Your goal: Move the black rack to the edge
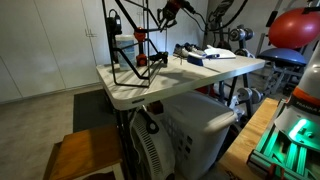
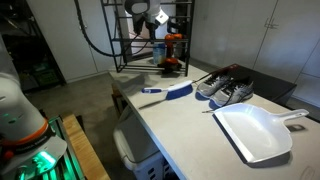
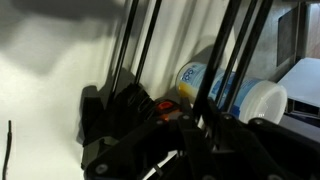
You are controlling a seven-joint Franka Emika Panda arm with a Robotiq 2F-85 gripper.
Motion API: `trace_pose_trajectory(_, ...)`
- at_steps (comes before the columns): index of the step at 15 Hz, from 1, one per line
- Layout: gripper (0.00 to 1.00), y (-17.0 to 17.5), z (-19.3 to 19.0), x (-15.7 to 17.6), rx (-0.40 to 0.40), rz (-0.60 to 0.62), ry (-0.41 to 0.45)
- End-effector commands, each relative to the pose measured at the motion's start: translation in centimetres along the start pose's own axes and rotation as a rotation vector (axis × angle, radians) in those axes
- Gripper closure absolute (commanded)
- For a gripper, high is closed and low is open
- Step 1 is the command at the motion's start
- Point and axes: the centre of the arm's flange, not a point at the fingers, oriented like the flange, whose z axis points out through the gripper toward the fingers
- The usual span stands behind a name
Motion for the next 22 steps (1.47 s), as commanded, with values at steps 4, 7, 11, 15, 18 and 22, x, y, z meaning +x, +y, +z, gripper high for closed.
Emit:
trace_pose_trajectory(4,0.95,1.5,-4.5,-2.3,-0.056,-0.020,0.045)
trace_pose_trajectory(7,0.95,2.0,-5.5,-2.6,-0.083,-0.021,0.064)
trace_pose_trajectory(11,0.96,2.3,-9.2,-2.6,-0.117,-0.011,0.135)
trace_pose_trajectory(15,0.95,2.4,-11.1,-2.7,-0.114,-0.029,0.152)
trace_pose_trajectory(18,0.58,2.3,-11.0,-2.4,-0.128,-0.039,0.145)
trace_pose_trajectory(22,0.49,3.1,-9.1,-0.1,-0.095,-0.041,0.181)
